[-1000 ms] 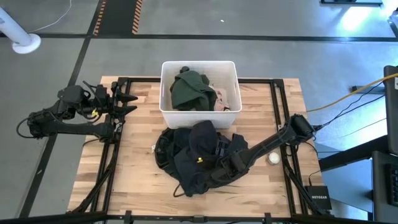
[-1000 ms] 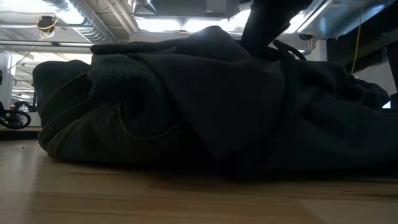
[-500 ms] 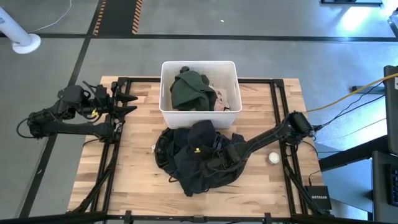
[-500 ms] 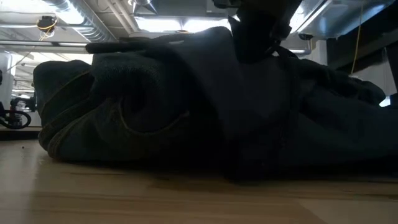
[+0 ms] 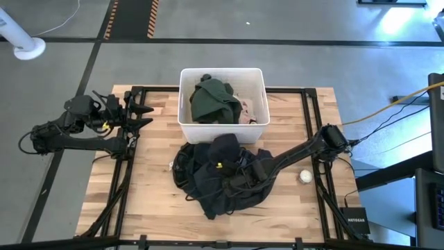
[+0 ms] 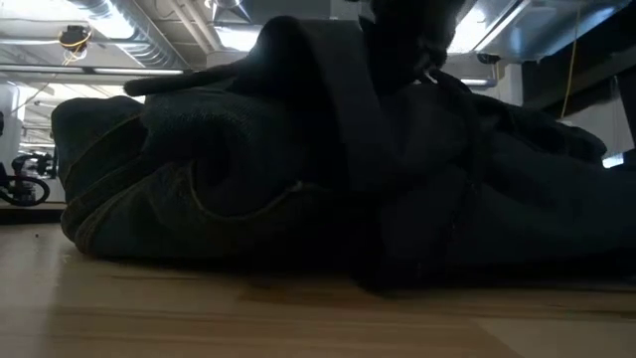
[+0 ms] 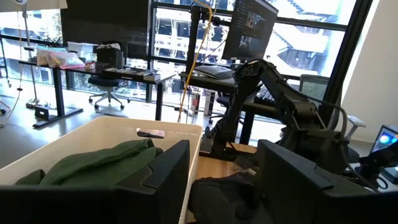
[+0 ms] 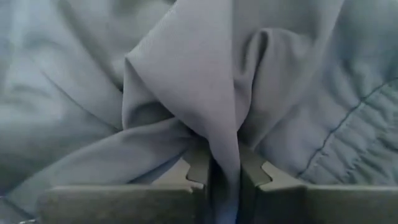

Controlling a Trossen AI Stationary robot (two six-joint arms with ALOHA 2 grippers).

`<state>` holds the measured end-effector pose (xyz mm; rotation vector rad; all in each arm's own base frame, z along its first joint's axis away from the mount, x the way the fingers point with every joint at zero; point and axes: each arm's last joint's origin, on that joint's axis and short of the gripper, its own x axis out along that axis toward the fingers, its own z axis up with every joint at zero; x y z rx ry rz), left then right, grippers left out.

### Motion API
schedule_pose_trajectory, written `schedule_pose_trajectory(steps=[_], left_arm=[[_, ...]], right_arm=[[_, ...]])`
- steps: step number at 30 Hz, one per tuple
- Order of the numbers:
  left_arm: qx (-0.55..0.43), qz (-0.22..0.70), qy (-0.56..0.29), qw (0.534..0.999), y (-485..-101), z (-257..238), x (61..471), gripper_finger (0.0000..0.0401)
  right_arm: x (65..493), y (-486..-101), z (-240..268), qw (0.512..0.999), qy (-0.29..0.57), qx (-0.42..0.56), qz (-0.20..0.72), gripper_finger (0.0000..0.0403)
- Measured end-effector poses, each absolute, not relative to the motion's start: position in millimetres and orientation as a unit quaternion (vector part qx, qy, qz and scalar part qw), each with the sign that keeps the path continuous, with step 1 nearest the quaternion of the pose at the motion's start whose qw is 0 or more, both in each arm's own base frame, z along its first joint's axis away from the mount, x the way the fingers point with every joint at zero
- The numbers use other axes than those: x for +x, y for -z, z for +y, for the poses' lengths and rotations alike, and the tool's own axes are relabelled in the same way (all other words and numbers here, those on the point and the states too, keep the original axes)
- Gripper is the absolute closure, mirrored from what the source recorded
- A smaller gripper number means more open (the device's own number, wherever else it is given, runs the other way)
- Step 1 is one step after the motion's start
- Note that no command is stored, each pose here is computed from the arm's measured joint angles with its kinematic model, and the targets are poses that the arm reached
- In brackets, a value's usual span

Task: Sort clothes
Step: Put the black shorts into the white bin

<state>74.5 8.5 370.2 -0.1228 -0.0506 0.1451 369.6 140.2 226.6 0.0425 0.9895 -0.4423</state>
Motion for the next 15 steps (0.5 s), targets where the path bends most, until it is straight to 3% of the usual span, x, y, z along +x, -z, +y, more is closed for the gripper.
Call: schedule_pose_trajectory(steps=[4,15], left_arm=[[-0.061,-0.025,-0.072,0.995,-370,9,74,0.0219],[-0.061,-0.023,-0.072,0.995,-370,8,74,0.0219]], right_arm=[[374,-245,142,0.864,0.205,0.023,0.458,0.0386],[383,-300,144,0.890,0.200,0.028,0.409,0.0383]])
